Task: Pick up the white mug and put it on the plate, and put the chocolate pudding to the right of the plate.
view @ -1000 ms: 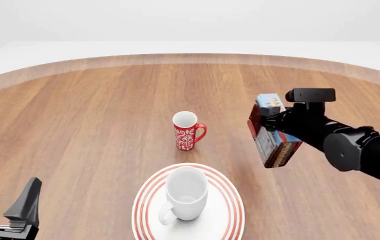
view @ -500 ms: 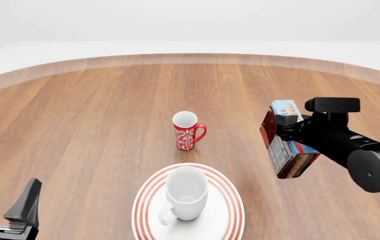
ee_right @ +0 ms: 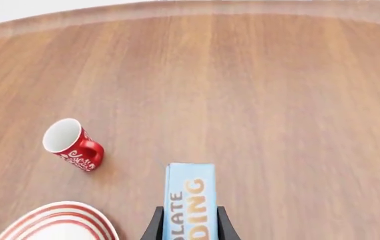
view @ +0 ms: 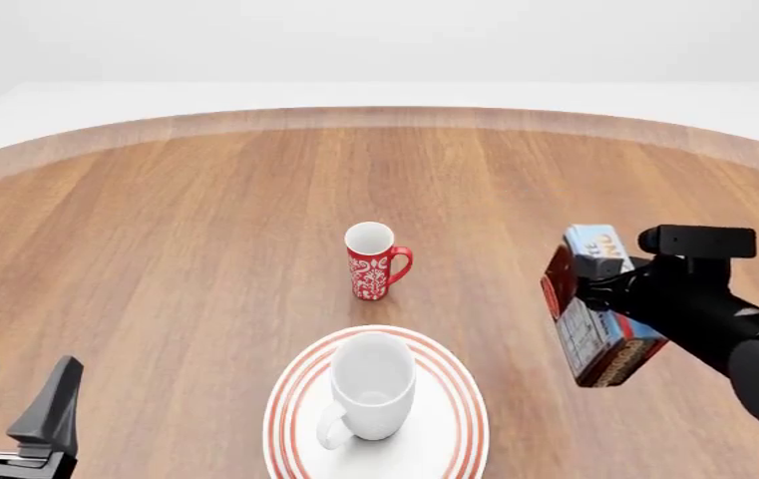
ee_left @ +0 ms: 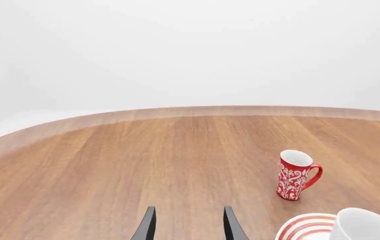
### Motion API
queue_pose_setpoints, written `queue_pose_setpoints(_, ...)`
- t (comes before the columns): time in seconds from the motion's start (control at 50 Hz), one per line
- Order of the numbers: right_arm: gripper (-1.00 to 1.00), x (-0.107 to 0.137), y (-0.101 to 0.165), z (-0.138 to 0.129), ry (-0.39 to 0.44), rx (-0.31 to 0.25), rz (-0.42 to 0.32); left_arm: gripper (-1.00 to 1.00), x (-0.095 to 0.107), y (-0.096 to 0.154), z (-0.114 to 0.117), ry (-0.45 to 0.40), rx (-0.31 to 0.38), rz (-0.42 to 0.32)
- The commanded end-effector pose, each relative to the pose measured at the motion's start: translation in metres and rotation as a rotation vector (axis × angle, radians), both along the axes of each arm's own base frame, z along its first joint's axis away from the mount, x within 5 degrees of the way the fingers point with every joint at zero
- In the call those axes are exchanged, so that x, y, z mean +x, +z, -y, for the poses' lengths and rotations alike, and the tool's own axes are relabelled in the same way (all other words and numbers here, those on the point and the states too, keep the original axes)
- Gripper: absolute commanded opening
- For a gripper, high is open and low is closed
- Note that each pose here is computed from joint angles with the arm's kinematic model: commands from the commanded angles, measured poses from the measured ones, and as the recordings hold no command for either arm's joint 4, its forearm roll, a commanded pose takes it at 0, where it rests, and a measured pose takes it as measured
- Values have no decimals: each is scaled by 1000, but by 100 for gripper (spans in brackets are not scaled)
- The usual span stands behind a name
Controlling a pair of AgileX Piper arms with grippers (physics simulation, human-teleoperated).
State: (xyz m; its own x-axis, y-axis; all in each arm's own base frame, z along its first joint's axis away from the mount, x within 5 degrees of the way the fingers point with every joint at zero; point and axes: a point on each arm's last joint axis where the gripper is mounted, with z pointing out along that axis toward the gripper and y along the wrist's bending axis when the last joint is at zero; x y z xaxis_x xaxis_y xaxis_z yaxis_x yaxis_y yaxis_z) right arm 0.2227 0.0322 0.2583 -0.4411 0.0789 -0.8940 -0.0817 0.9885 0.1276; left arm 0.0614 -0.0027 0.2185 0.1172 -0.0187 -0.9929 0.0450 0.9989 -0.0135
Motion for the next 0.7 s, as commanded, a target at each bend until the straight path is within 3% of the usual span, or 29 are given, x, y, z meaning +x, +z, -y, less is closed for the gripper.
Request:
queue_pose_setpoints(0.02,-100,-12,-1,4,-20,16,-5,100,1,0,0,-1,1,1)
queue_pose_setpoints(0.54,-100,-32,-11,15,-59,12,-38,100,1,0,0,-1,1,1)
queue_pose_setpoints(0.7,-100,-40,-25,17,-64,4,-66,100,1,0,0,-3,3,2)
